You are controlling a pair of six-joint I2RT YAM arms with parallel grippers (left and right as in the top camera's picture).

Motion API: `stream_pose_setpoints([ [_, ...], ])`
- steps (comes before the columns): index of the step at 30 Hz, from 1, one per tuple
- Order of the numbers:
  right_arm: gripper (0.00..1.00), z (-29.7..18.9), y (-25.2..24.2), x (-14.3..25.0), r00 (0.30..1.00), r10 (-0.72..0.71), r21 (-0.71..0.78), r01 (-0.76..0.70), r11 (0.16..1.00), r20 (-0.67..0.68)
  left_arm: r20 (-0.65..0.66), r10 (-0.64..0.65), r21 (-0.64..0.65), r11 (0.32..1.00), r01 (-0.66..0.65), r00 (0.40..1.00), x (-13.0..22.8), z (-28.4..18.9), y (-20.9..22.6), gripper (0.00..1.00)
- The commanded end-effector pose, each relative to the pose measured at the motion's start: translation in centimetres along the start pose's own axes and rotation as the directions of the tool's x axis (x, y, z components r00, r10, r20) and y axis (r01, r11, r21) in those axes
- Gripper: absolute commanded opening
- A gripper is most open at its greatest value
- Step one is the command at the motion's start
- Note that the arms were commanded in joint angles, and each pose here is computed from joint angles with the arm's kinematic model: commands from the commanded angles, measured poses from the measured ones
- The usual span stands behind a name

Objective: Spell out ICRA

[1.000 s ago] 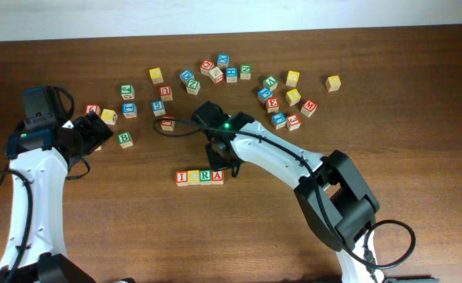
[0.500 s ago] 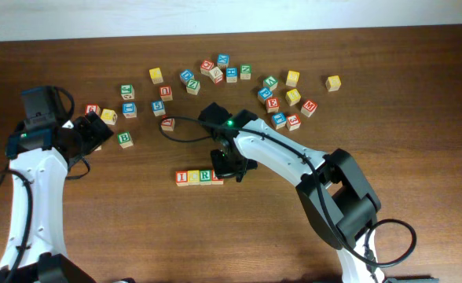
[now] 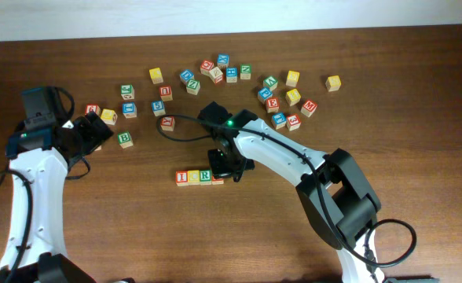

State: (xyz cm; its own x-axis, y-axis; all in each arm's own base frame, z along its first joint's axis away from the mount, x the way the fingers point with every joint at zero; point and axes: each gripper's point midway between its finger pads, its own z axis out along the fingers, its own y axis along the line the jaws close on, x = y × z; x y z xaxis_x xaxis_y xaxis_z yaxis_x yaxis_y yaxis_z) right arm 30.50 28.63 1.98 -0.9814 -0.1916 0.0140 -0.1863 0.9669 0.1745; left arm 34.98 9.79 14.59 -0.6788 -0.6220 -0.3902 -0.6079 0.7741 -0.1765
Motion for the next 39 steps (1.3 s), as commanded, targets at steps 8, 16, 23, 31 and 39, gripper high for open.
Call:
stream_pose_setpoints([
  [8,0.05,0.4,-0.1,0.6,1.0,0.012,0.002,-0.012,1.0,-0.028,-0.002,-0.008,0.004,1.0,0.008,1.0,-0.1,0.0,0.1,0.99],
  [16,0.05,0.4,-0.2,1.2,0.998,0.014,0.007,-0.014,1.0,-0.055,-0.002,-0.008,0.004,1.0,0.008,1.0,-0.1,0.0,0.1,0.99],
  [23,0.05,0.4,0.3,1.3,0.998,0.009,-0.013,-0.01,1.0,-0.057,-0.002,-0.008,0.004,1.0,0.008,1.0,-0.1,0.0,0.1,0.99],
  [31,0.04,0.4,0.3,1.3,0.998,0.013,-0.014,-0.014,1.0,-0.057,-0.002,-0.008,0.004,1.0,0.008,1.0,-0.1,0.0,0.1,0.99],
  [39,0.05,0.4,0.6,1.2,0.998,0.011,-0.031,-0.013,0.999,-0.055,-0.002,-0.008,0.004,1.0,0.008,1.0,-0.1,0.0,0.1,0.99],
])
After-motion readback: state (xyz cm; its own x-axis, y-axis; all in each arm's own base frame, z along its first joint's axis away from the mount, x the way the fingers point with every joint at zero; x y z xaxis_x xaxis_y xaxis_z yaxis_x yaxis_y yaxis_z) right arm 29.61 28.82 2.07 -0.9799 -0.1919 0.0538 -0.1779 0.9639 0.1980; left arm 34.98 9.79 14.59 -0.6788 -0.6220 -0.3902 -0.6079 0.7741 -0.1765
